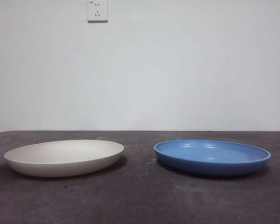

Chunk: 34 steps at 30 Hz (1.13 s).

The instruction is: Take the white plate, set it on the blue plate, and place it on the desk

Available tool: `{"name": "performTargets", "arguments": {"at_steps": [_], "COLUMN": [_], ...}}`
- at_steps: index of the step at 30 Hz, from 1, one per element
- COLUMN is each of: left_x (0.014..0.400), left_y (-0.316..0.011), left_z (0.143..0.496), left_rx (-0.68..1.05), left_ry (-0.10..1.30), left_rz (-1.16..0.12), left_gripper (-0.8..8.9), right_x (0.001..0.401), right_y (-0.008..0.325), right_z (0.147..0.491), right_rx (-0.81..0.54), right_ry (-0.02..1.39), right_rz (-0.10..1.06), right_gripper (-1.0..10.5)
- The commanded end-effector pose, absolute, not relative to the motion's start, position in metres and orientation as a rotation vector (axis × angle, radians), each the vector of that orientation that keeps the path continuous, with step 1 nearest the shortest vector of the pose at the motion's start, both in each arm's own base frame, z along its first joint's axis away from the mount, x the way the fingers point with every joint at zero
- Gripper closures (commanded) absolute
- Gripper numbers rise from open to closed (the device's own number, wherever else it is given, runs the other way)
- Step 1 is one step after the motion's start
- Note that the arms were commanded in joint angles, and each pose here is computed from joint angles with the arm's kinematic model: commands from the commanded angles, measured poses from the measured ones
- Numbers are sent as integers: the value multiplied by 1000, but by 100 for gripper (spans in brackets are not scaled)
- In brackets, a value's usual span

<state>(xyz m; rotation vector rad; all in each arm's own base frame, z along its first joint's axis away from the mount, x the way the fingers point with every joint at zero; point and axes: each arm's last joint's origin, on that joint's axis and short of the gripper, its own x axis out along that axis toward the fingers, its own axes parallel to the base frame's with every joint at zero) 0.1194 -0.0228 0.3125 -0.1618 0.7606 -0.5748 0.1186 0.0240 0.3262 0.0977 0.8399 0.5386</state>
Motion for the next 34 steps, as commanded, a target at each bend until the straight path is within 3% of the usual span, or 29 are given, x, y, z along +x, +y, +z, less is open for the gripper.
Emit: {"name": "performTargets", "arguments": {"at_steps": [1, 4, 6, 10, 12, 22, 34], "left_x": [120, 120, 120, 120, 120, 134, 204], "left_y": [-24, -24, -24, -24, -24, -25, -27], "left_z": [319, 319, 319, 319, 320, 319, 305], "left_rx": [-131, -131, -134, -135, -140, -178, -176], "left_ry": [726, 726, 727, 726, 724, 724, 806], "left_rz": [-602, -603, -601, -601, -599, -572, -393], "left_gripper": [804, 786, 702, 427, 361, 349, 354], "right_x": [119, 119, 119, 119, 119, 119, 120], "right_y": [27, 28, 28, 28, 28, 28, 28], "right_z": [330, 330, 330, 330, 331, 331, 331], "right_rx": [64, 60, 62, 68, 70, 70, 79], "right_ry": [828, 826, 827, 827, 825, 823, 816], "right_rz": [573, 582, 581, 579, 577, 577, 573], "right_gripper": [939, 939, 918, 642, 518, 515, 515]}}
